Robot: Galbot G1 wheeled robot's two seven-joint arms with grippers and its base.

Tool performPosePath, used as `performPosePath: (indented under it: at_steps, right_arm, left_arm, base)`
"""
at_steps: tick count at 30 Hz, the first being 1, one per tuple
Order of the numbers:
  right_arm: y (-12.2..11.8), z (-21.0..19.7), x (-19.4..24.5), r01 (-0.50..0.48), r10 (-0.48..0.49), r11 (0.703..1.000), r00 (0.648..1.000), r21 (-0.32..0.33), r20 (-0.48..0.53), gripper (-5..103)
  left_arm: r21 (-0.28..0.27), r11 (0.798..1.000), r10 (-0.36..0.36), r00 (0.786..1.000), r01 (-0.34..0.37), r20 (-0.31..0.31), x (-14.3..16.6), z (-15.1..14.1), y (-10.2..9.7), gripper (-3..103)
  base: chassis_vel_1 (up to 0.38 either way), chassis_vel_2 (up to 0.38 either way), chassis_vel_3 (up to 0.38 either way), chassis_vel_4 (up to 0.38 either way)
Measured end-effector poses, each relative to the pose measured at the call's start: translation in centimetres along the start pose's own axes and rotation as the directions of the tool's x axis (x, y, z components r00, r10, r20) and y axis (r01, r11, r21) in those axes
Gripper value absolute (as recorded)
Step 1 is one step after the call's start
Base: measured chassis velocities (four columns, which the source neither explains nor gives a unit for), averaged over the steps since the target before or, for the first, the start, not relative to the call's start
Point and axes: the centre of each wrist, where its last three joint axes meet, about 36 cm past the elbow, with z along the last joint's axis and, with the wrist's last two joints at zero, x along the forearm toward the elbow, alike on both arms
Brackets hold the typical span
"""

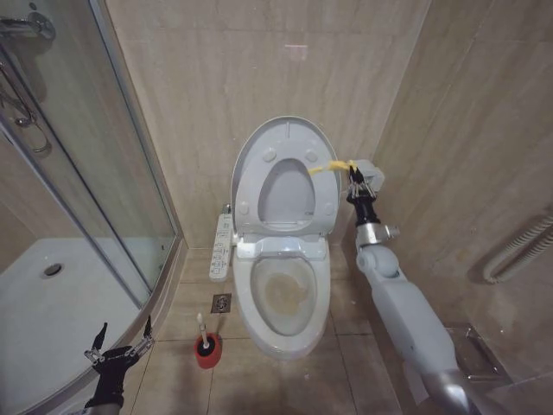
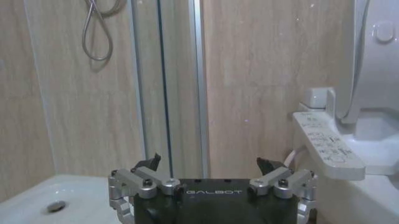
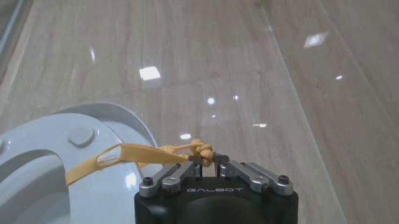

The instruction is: Open the toilet lid, clean the toilet bowl with a toilet brush, close the toilet lid, and flush.

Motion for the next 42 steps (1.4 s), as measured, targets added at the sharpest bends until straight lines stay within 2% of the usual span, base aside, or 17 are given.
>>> performPosePath:
  at_steps: [8, 31, 32, 38, 39, 42]
  right_arm:
    - [-0.5, 1.0, -3.6, -0.003, 0.003, 1.0, 1.0, -0.008, -0.005, 13]
    - [-1.1, 3.8, -5.8, -0.008, 0.008, 1.0, 0.997, -0.004, -0.074, 13]
    - [-1.2, 3.6, -5.6, -0.007, 0.007, 1.0, 0.997, -0.003, -0.074, 20]
    - [-1.2, 2.9, -4.4, 0.0, 0.0, 1.0, 0.998, -0.002, -0.067, 20]
    - [-1.2, 2.7, -3.8, 0.003, -0.003, 1.0, 0.998, -0.002, -0.065, 47]
    - [-1.2, 2.2, -2.9, 0.005, -0.005, 1.0, 0.998, -0.001, -0.062, 47]
  left_arm:
    - [0.004, 1.0, -0.012, 1.0, 0.012, 0.002, 0.0, 0.3, 0.1, 100]
    - [0.012, 1.0, -0.024, 0.999, 0.023, 0.024, -0.1, -0.4, 0.2, 100]
    - [0.012, 1.0, -0.024, 0.999, 0.023, 0.025, -0.2, -0.5, 0.2, 100]
    - [0.014, 1.0, -0.022, 0.999, 0.022, 0.026, -0.2, -0.5, 0.1, 100]
    - [0.014, 1.0, -0.021, 0.999, 0.021, 0.027, -0.2, -0.5, 0.0, 100]
    - [0.014, 1.0, -0.019, 0.999, 0.018, 0.028, -0.3, -0.5, 0.0, 100]
  base:
    - [0.0, 0.0, 0.0, 0.0]
    - [0.0, 0.0, 0.0, 0.0]
    - [0.0, 0.0, 0.0, 0.0]
    - [0.0, 0.0, 0.0, 0.0]
    - [0.0, 0.0, 0.0, 0.0]
    - [0.0, 0.0, 0.0, 0.0]
